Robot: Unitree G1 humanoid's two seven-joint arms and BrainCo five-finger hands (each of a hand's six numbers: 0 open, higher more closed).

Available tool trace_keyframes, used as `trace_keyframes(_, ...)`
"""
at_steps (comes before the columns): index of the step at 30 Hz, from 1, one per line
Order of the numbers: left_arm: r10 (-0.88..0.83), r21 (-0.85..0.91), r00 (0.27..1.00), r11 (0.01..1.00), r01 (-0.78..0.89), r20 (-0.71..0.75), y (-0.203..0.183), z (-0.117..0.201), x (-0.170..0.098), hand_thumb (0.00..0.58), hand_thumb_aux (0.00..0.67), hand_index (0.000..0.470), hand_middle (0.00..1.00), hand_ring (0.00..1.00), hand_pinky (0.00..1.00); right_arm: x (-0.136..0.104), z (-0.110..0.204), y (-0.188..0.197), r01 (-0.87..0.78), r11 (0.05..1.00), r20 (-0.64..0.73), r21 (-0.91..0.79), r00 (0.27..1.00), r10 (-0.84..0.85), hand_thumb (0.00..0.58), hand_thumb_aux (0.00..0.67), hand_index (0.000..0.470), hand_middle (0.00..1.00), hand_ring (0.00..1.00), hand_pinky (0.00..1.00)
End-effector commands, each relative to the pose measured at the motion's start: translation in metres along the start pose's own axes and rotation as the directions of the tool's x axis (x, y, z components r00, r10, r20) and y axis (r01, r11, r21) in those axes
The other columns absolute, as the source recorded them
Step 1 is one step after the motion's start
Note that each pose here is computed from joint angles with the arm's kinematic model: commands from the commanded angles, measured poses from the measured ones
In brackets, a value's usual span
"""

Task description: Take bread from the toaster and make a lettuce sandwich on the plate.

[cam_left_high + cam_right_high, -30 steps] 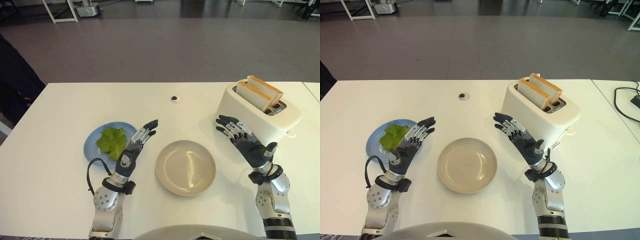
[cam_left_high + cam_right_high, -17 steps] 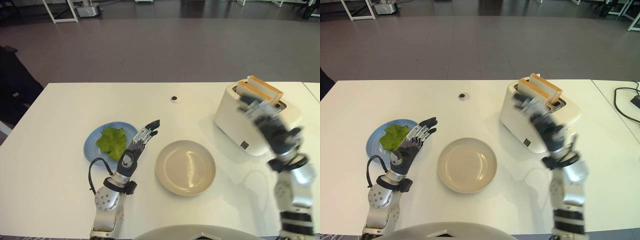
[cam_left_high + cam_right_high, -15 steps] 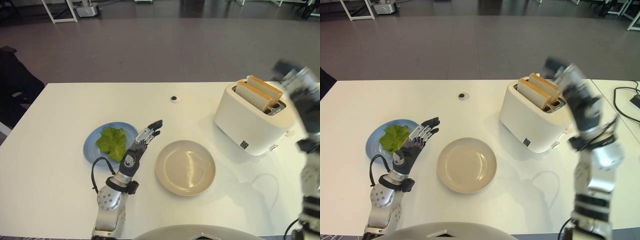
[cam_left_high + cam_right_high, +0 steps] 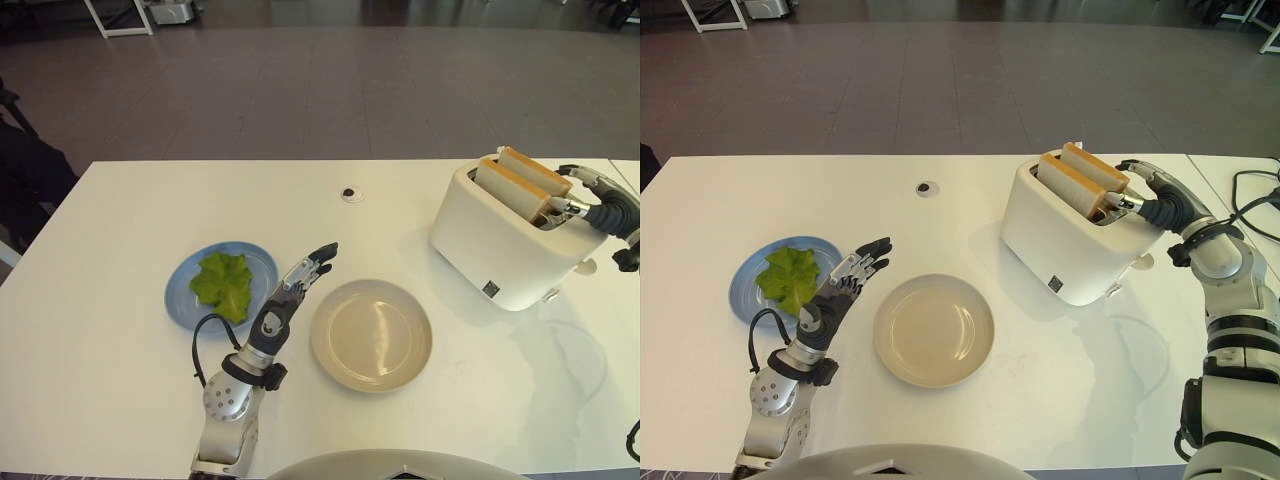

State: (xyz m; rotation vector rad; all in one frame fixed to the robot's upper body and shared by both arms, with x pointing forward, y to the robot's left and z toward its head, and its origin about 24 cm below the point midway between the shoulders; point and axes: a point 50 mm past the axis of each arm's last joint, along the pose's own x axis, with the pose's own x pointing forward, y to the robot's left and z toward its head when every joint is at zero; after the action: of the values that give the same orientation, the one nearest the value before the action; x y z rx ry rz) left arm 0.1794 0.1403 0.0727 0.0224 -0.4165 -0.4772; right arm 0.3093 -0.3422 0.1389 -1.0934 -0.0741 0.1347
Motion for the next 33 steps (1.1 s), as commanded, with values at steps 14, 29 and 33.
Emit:
trace_keyframes(14, 0.001, 0.015, 1.0, 1.0, 0.0, -0.02, 0.005, -0.004, -0.001, 0.0, 0.0, 0.0, 0.0, 0.0, 0.0, 0.013, 0.026, -0.006, 0.041, 0.989, 0.168, 0.14, 0.984, -0.065, 0.58, 0.67, 0.47, 0.0, 0.0, 0.0)
trace_keyframes(29, 0.01, 0.027, 1.0, 1.0, -0.009, -0.021, 0.006, -0.007, 0.0, 0.0, 0.0, 0.0, 0.0, 0.0, 0.0, 0.0, 0.085, -0.093, -0.091, 0.716, 0.39, 0.692, 0.882, -0.264, 0.58, 0.67, 0.47, 0.0, 0.0, 0.0)
trace_keyframes(33, 0.017, 0.03, 1.0, 0.999, -0.017, -0.017, 0.007, -0.007, 0.0, 0.0, 0.0, 0.0, 0.0, 0.0, 0.0, -0.007, 0.125, -0.055, -0.414, 0.596, 0.532, 0.688, 0.846, -0.026, 0.58, 0.67, 0.47, 0.0, 0.0, 0.0)
